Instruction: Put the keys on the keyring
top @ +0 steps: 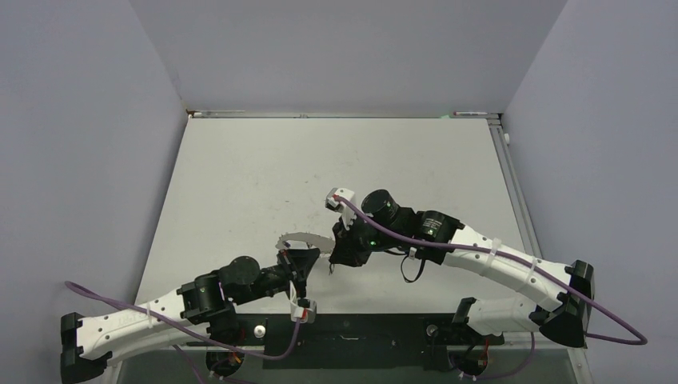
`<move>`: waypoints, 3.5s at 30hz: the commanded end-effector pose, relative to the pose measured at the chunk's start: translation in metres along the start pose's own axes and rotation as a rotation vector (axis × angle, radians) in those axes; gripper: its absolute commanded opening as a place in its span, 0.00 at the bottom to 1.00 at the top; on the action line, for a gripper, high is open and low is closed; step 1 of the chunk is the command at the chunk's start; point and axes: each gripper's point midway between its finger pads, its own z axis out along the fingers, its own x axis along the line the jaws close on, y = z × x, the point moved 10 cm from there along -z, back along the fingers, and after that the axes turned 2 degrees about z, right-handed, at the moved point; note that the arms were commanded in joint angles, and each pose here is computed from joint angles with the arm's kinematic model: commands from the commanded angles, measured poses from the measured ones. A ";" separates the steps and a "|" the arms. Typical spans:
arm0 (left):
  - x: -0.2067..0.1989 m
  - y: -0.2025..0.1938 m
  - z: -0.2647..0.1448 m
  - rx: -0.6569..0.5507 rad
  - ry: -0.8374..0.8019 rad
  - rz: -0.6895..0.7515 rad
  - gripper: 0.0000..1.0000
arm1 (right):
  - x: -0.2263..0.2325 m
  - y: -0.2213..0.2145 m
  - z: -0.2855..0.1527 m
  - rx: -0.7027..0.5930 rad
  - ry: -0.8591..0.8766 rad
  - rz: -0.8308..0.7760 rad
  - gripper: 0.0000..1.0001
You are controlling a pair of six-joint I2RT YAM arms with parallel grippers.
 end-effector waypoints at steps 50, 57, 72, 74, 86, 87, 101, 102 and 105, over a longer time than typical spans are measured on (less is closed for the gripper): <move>0.011 0.008 -0.001 -0.027 0.054 0.030 0.00 | 0.009 0.028 0.005 -0.098 -0.074 -0.021 0.05; 0.010 0.008 -0.001 -0.027 0.046 0.031 0.00 | 0.009 0.028 0.007 -0.089 -0.086 -0.024 0.05; 0.009 0.007 0.000 -0.021 0.039 0.041 0.00 | 0.013 0.026 0.011 -0.067 -0.082 -0.034 0.05; 0.008 0.007 0.000 -0.017 0.039 0.037 0.00 | 0.016 0.025 0.013 -0.058 -0.075 -0.037 0.05; 0.009 0.006 -0.001 0.006 0.053 0.027 0.00 | 0.026 0.022 0.017 -0.042 -0.064 -0.048 0.05; 0.010 0.006 -0.001 0.008 0.055 0.025 0.00 | 0.027 0.022 0.018 -0.041 -0.063 -0.049 0.05; 0.013 0.002 0.001 0.074 0.085 0.012 0.00 | 0.045 0.018 0.028 -0.031 -0.090 -0.041 0.05; 0.014 0.002 0.001 0.080 0.091 0.010 0.00 | 0.046 0.018 0.029 -0.031 -0.095 -0.041 0.05; 0.016 0.001 0.000 0.093 0.107 0.009 0.00 | 0.049 0.018 0.030 -0.032 -0.107 -0.035 0.05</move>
